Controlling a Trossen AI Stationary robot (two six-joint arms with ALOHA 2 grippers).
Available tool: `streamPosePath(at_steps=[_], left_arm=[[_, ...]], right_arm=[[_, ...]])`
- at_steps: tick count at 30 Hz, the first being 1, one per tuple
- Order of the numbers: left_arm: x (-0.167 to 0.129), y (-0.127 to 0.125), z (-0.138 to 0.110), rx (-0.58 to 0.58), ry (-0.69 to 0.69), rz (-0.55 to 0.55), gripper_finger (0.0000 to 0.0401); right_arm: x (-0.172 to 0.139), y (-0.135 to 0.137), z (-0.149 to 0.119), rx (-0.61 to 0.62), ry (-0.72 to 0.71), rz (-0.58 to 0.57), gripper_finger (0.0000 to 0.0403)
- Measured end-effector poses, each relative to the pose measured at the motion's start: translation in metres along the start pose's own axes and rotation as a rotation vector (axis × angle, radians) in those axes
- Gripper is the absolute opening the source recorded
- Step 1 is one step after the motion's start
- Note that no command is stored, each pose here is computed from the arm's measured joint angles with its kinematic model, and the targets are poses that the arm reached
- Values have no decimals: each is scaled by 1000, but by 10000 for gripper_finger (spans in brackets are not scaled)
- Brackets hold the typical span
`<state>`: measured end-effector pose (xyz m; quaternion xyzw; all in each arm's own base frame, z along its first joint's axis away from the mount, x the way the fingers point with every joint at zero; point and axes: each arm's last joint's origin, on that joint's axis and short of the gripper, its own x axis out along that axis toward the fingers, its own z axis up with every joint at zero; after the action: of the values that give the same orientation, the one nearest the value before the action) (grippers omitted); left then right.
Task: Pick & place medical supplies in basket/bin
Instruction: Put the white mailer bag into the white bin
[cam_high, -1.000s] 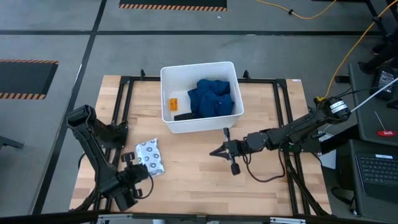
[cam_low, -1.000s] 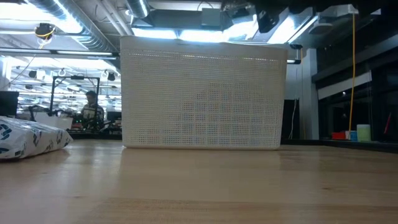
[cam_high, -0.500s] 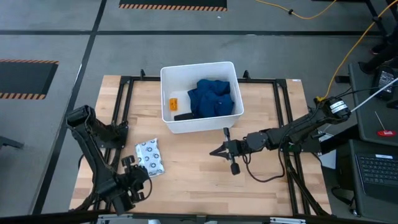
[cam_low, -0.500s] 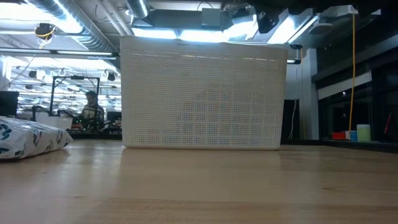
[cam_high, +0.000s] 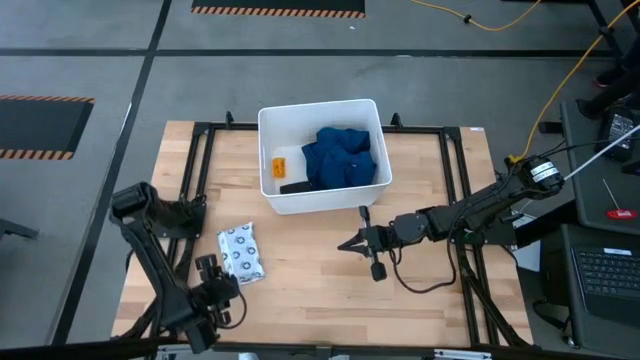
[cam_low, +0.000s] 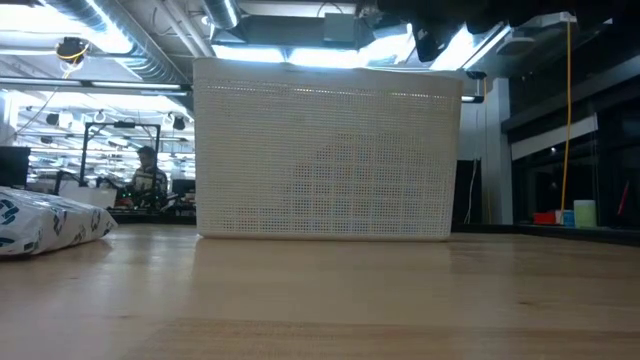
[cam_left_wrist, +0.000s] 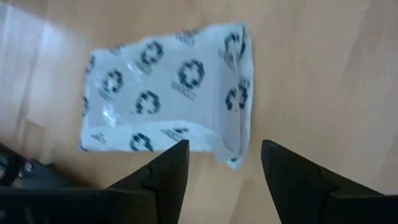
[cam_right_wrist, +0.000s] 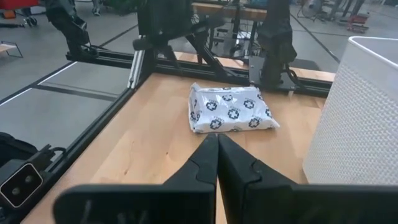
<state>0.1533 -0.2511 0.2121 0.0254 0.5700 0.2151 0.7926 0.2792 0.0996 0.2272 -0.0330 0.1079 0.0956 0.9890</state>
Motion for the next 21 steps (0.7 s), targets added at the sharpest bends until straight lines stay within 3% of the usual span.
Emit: streamPosePath(at_steps=[11, 21], left_arm=[[25, -21, -15, -73, 38, 90, 181], [27, -22, -14, -234, 13, 104, 173]], right_arm=[[0, 0, 0, -8, 2, 0, 8], [0, 0, 0, -2, 3, 0, 8]])
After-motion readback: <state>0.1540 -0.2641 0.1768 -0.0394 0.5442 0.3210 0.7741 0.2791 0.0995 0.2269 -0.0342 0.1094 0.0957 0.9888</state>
